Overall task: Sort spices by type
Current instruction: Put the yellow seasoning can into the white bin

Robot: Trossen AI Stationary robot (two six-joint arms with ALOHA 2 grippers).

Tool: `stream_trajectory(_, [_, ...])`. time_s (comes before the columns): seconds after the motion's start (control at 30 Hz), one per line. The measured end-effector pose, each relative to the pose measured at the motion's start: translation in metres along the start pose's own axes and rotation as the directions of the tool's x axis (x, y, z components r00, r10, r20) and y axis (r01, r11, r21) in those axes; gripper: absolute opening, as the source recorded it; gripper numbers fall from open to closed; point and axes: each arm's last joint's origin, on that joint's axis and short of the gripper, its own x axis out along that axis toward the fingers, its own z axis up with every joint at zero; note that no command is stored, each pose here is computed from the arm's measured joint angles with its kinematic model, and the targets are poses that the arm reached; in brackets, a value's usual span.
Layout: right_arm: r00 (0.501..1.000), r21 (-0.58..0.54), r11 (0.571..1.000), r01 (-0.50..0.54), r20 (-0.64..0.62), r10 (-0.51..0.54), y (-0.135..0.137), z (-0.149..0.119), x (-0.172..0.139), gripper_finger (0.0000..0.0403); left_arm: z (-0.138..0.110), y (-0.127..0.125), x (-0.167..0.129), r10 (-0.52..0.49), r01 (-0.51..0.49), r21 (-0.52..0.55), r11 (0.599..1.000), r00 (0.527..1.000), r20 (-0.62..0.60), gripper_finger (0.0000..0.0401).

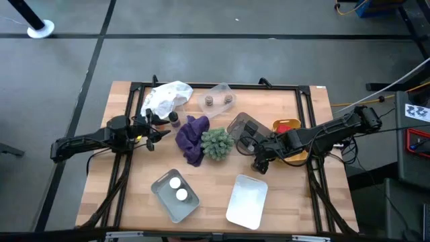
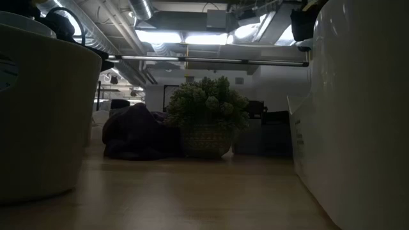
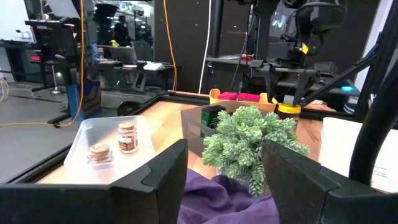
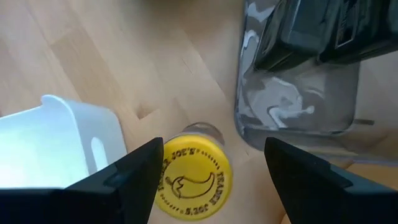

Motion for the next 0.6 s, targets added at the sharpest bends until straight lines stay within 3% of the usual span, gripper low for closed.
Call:
stream_trajectory(0.4, [0.999, 0.008, 0.999, -0.033, -0.038, 0.034, 0.001, -0.002, 0.001, 0.0280, 0.000, 0.000, 0.000, 0.000, 0.000, -0.005, 1.000, 1.000, 0.000, 0.0193])
stream_trajectory(0.6, [0.997, 0.007, 1.000, -0.026, -0.073, 0.026, -0.005, -0.011, 0.016, 0.0280, 0.000, 0.000, 0.000, 0.000, 0.000, -0.007, 1.000, 1.000, 0.000, 0.0193])
